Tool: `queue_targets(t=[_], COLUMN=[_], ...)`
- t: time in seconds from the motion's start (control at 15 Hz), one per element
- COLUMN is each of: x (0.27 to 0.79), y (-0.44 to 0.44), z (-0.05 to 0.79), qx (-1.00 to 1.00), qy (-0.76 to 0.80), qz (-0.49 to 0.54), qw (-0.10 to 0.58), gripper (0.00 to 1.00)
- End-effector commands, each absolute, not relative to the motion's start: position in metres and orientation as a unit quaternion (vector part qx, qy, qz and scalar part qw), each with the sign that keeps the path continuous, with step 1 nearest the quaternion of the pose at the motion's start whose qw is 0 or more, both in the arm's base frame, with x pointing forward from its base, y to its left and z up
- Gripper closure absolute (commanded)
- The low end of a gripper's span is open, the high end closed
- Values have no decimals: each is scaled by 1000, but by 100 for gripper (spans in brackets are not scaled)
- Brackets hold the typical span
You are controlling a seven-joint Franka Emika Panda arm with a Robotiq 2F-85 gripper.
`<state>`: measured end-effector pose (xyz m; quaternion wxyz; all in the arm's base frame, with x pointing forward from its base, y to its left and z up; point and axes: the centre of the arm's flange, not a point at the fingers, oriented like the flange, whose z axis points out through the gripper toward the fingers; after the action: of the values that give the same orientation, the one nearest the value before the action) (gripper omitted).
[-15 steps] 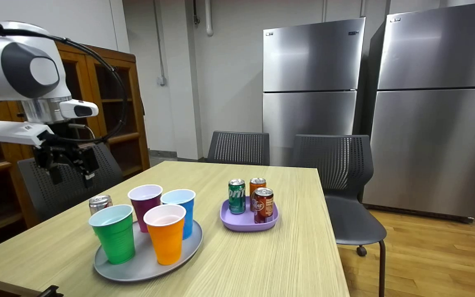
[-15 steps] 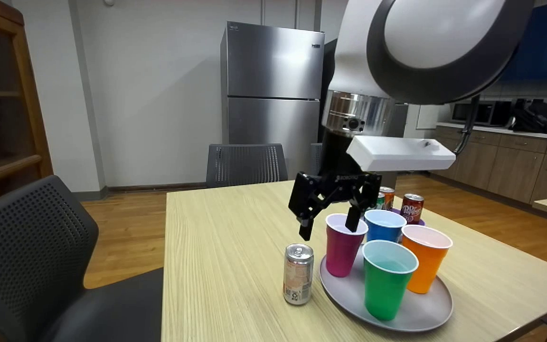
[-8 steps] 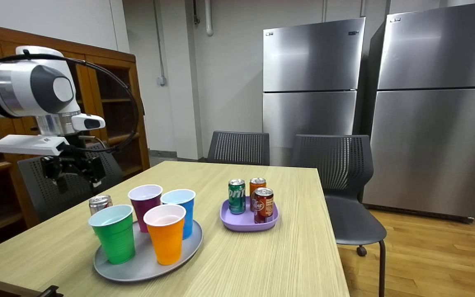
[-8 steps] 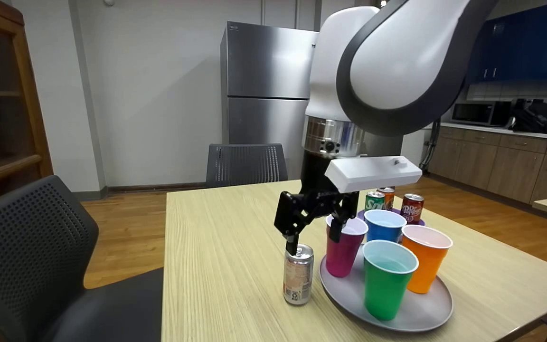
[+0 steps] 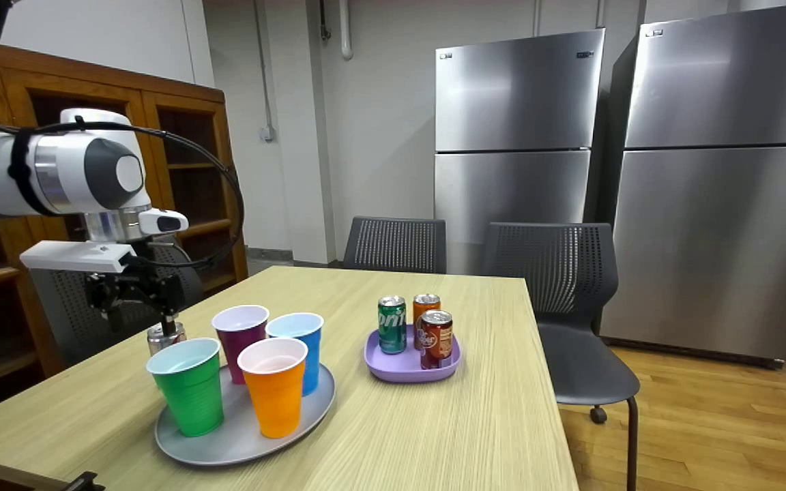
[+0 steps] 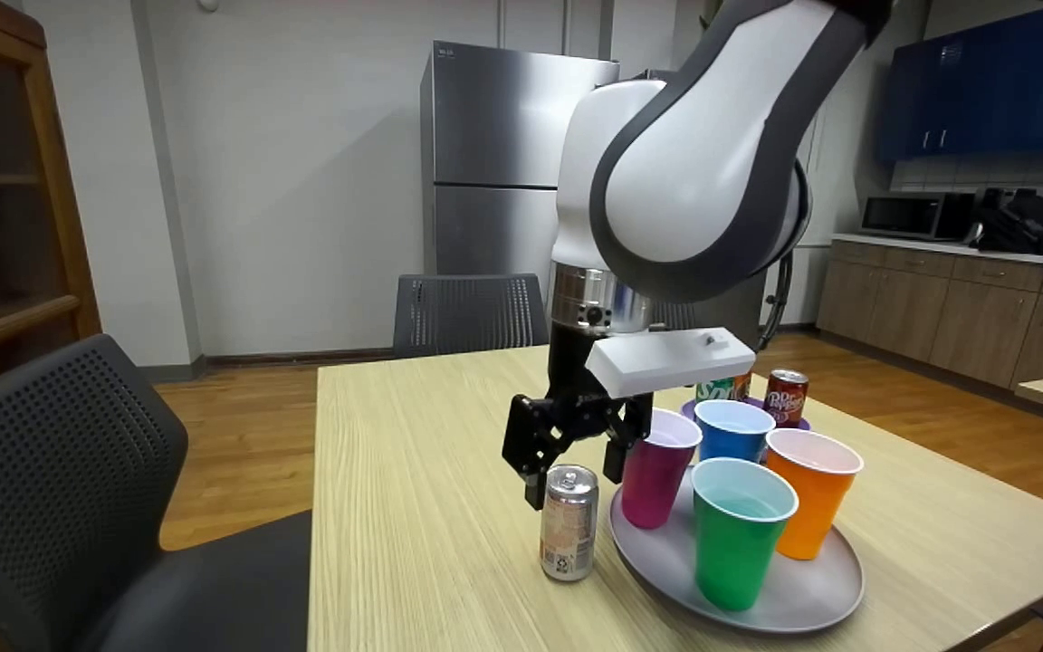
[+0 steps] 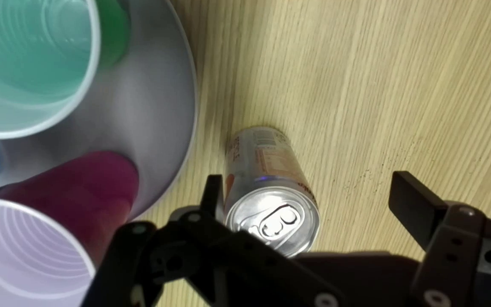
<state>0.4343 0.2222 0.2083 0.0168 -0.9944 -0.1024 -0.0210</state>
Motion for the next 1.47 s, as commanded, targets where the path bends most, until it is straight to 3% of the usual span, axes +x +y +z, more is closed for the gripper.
queue_targets(t=[0.0, 0.93, 1.0, 1.07, 1.33, 1.4], x=[451, 464, 464, 465, 466, 467], y=[227, 221, 221, 220, 220, 220], z=[199, 183, 182, 181, 181, 181], qx=[-993, -993, -993, -993, -993, -993], qy=[-114, -116, -116, -117, -114, -113], qz=[-16, -6, -6, -6, -7, -7], qw=[13, 10, 10, 10, 11, 11], gripper=[0, 0, 25, 26, 58, 62])
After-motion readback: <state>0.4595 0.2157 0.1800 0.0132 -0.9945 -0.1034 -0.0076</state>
